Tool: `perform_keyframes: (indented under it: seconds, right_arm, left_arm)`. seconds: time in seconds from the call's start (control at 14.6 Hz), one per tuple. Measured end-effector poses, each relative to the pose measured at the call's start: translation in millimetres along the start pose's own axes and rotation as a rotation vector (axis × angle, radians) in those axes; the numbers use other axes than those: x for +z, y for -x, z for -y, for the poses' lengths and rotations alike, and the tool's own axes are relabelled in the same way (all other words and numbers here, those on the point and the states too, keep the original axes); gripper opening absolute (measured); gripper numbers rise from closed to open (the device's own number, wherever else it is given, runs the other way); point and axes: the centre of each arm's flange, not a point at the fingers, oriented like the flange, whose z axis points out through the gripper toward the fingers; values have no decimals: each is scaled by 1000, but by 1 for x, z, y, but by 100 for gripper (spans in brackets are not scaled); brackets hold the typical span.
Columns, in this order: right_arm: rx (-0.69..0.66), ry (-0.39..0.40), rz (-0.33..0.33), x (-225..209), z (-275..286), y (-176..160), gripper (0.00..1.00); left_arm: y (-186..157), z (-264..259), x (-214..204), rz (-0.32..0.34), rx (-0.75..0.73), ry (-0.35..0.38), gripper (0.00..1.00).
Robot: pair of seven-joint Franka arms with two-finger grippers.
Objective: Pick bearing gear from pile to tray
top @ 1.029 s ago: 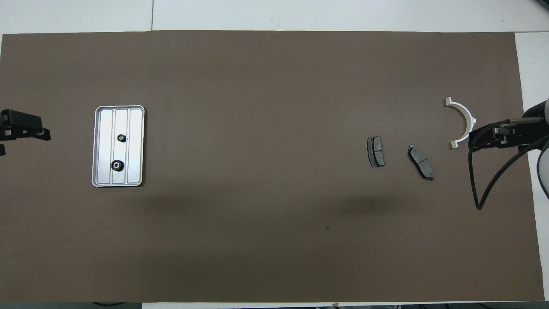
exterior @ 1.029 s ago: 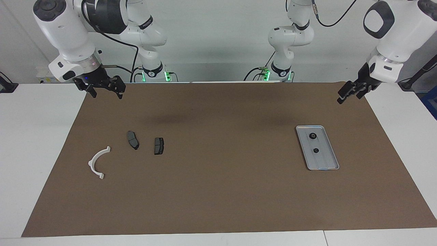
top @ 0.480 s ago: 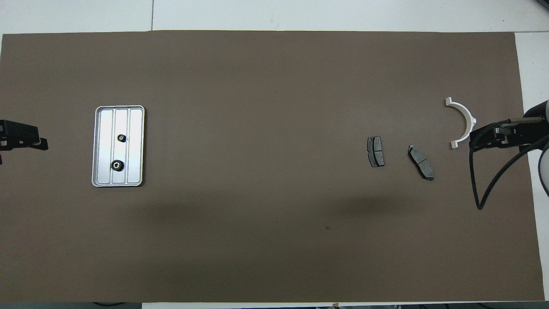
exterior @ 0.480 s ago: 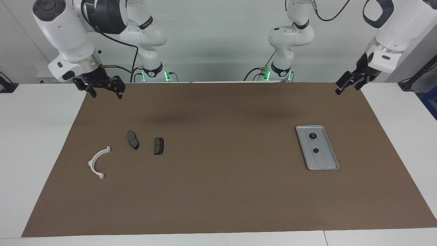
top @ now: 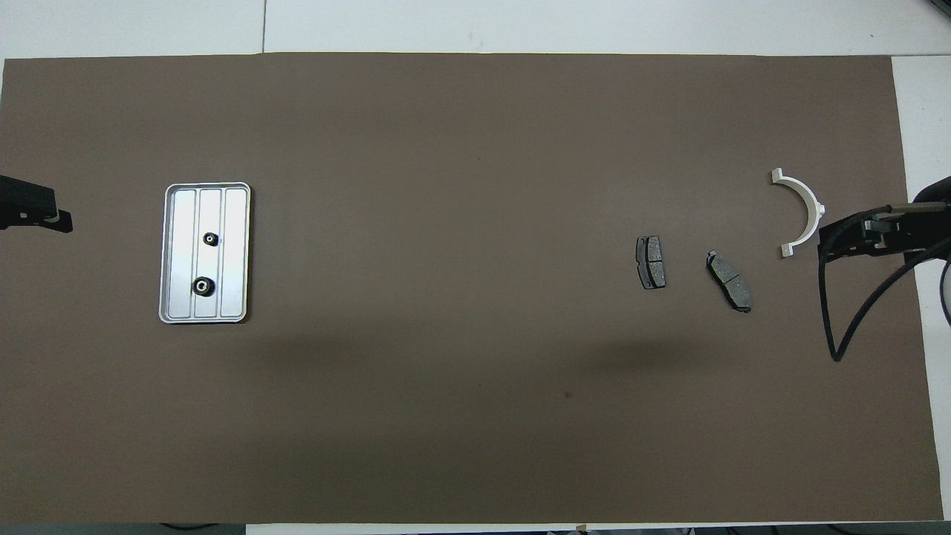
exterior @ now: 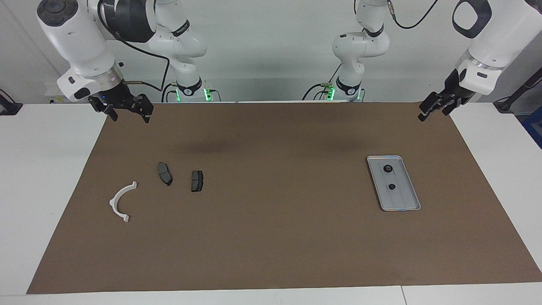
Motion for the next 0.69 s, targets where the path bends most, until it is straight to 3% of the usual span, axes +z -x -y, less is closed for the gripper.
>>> perform_keyframes:
  seconds: [0.69]
  right_arm:
    - [0,0,0,0,0,0,100]
  left_arm:
    - [9,-8,-14,-24,39,3,100]
